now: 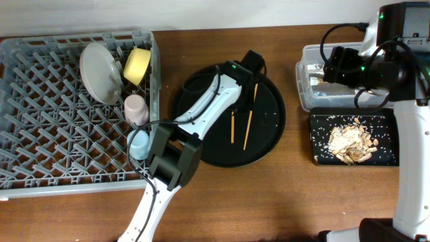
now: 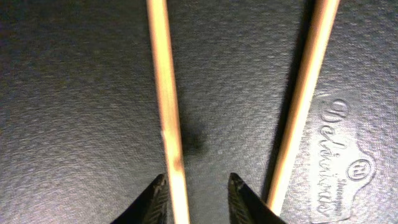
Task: Sort waste into correct bins and load items into the dishwasher rack
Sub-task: 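Grasp one chopstick on the black tray with the left gripper, then carry the chopstick to the dish rack and drop it in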
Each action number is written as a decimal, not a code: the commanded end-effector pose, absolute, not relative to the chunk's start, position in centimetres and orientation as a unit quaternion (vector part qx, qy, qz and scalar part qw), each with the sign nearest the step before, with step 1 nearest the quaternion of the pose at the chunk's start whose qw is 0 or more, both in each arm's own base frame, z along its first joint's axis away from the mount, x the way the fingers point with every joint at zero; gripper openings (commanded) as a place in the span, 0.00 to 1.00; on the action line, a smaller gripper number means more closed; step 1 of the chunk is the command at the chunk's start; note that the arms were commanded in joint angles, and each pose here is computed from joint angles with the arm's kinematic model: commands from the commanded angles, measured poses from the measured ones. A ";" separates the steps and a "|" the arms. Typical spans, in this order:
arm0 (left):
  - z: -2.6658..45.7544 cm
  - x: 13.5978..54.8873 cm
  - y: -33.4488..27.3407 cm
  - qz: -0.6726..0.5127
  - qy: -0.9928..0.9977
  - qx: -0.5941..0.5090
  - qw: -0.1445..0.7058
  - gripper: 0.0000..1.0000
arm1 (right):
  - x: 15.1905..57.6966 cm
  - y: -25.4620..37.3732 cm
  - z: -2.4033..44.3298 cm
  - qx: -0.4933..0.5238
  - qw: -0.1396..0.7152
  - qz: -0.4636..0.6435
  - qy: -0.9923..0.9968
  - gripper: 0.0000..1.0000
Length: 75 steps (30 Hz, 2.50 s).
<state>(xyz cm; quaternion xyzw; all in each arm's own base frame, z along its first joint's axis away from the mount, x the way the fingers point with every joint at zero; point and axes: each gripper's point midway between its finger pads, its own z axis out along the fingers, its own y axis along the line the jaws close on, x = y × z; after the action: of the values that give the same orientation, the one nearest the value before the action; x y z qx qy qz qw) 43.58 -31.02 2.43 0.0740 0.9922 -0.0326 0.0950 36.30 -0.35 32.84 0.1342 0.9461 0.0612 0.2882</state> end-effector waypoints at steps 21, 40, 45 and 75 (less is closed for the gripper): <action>2.3 44.5 -29.1 -0.015 0.993 0.047 0.109 0.28 | 36.2 -0.8 32.1 0.143 0.274 0.051 0.950 0.78; 5.5 46.2 -26.1 0.017 0.989 0.024 0.146 0.38 | 36.2 -0.8 31.0 0.143 0.252 0.048 0.956 0.78; 5.0 46.4 -24.6 0.036 0.989 0.014 0.141 0.38 | 36.0 -0.7 30.8 0.143 0.247 0.048 0.957 0.78; 9.7 46.0 -23.0 0.015 0.991 0.028 0.127 0.07 | 35.6 -0.7 30.6 0.144 0.237 0.047 0.960 0.78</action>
<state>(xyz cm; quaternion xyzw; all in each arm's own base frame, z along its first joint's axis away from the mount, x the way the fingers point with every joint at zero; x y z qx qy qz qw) 43.79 -24.01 3.29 0.0241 0.9959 0.0401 0.0768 35.63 -0.33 30.82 0.1377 0.9593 0.0560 0.2400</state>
